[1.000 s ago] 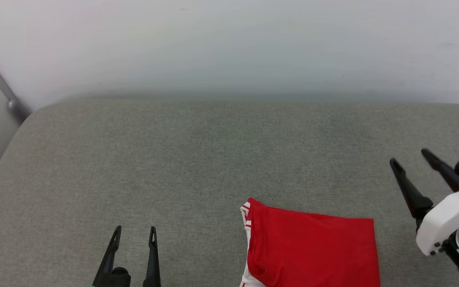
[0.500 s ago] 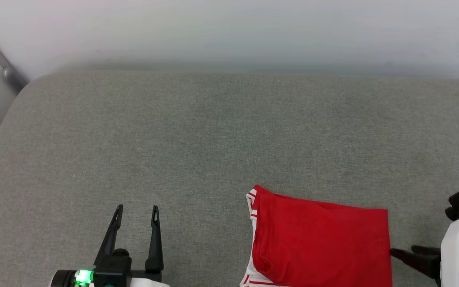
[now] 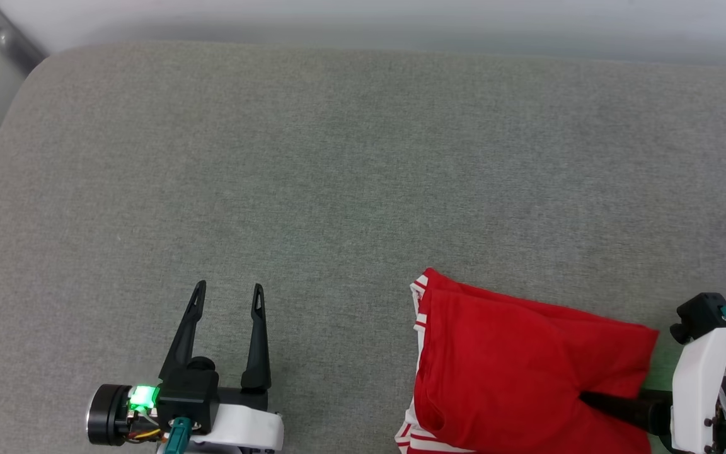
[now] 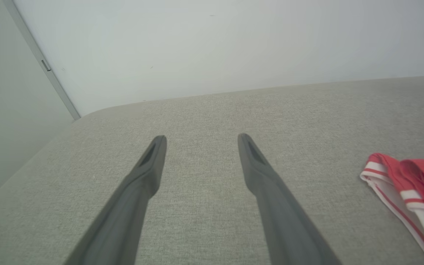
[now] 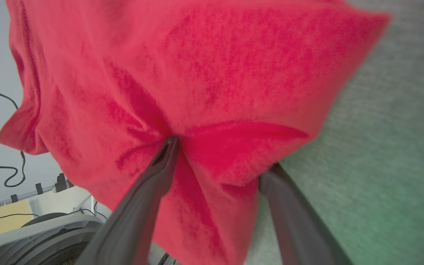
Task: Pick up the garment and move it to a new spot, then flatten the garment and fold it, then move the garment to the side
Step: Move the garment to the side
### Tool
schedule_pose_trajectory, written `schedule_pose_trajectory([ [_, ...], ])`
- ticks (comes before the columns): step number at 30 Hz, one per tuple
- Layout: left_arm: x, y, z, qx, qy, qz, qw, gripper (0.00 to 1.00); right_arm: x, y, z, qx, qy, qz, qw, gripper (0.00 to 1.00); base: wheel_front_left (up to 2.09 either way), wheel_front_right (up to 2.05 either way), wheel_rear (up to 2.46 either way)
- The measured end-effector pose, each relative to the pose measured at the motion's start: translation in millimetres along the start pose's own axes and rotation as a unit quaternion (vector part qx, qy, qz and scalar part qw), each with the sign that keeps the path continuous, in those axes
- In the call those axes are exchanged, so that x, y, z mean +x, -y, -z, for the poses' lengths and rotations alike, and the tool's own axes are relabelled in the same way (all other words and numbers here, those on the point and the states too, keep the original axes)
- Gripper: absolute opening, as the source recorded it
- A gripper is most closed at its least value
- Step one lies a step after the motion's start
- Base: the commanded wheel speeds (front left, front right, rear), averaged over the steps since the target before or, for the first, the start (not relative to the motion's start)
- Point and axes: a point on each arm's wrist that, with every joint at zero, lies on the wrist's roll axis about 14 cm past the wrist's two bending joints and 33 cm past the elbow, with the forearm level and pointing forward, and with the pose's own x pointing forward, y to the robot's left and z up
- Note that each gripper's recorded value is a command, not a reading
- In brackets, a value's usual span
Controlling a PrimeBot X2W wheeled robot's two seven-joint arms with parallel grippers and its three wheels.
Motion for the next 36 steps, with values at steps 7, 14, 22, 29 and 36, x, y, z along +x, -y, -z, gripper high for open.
schedule_pose_trajectory([
  [7,0,-3,4,0.0,-0.007,-0.007,1.0,1.0,8,-6,-2,-0.035,-0.011,-0.005,0.999,0.0,0.0,0.0,0.0],
  [14,-5,-3,0,-0.005,-0.001,-0.011,1.0,1.0,-9,-24,-26,-0.077,0.042,-0.012,0.996,0.0,0.0,0.0,0.0],
  [22,0,28,-6,-0.023,0.01,0.036,0.999,1.0,-99,2,-54,-0.145,0.122,0.086,0.978,0.0,0.0,0.0,0.0],
  [29,31,60,-11,-0.031,0.027,0.082,0.996,1.0,-172,69,-56,-0.126,0.149,0.223,0.955,0.0,0.0,0.0,0.0],
  [36,68,80,6,-0.031,0.026,0.113,0.993,1.0,-224,153,-64,-0.082,0.141,0.362,0.918,0.0,0.0,0.0,0.0],
])
